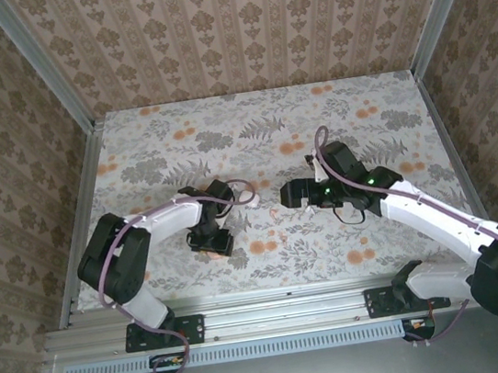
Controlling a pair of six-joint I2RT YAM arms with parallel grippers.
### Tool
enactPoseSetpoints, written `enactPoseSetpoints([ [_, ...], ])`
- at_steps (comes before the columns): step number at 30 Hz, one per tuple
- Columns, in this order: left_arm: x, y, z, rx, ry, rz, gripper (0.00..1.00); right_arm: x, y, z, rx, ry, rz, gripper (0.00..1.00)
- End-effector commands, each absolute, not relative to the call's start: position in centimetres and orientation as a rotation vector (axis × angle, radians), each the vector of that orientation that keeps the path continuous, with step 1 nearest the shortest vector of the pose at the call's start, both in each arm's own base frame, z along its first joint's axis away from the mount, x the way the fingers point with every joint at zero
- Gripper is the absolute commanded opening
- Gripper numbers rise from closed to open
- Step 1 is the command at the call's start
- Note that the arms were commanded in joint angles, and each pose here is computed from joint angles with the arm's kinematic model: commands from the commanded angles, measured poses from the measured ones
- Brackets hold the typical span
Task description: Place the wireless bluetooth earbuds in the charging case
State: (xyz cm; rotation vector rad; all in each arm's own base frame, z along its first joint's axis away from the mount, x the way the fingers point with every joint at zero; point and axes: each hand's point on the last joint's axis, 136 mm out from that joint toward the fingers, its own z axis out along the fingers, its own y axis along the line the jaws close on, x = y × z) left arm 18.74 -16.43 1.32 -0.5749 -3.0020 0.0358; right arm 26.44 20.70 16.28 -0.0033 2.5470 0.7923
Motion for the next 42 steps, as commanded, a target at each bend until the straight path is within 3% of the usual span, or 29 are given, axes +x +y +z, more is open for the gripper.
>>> enactPoseSetpoints([
  [1,18.5,-16.3,0.8,-0.572,-2.975,0.045,0.46,26.4,20.1,16.5,-0.003,2.514,0.763,1.0],
  [3,18.5,-16.1,0.8,-0.571,-2.971,0.034,0.39,26.2,19.9,16.6,-0.016,2.507,0.75,1.0],
  [11,19.8,-17.3,3.3,-0.761,-3.043,0.099,0.35,25.4,20.0,16.1,-0.049,2.567,0.752,0.92],
  [17,21.2,-22.0,8.5,-1.246,-3.129,0.456,0.35,24.5,19.9,16.3,-0.122,2.641,0.819,0.84],
  [22,20.3,-27.0,13.1,-1.864,-2.997,0.902,0.35,24.0,20.2,17.1,-0.184,2.662,0.982,0.79],
  [25,19.7,-28.1,14.8,-2.169,-2.904,0.978,0.35,23.8,20.8,17.8,-0.213,2.67,1.082,0.75],
  [29,19.2,-28.3,15.9,-2.411,-2.765,0.949,0.36,23.1,22.1,18.4,-0.305,2.677,1.177,0.74],
  [34,18.5,-28.9,16.2,-2.704,-2.591,0.814,0.36,23.2,23.7,18.9,-0.324,2.64,1.307,0.65],
  [42,18.7,-29.9,16.2,-2.852,-2.519,0.683,0.35,23.3,26.3,19.3,-0.39,2.551,1.399,0.6],
])
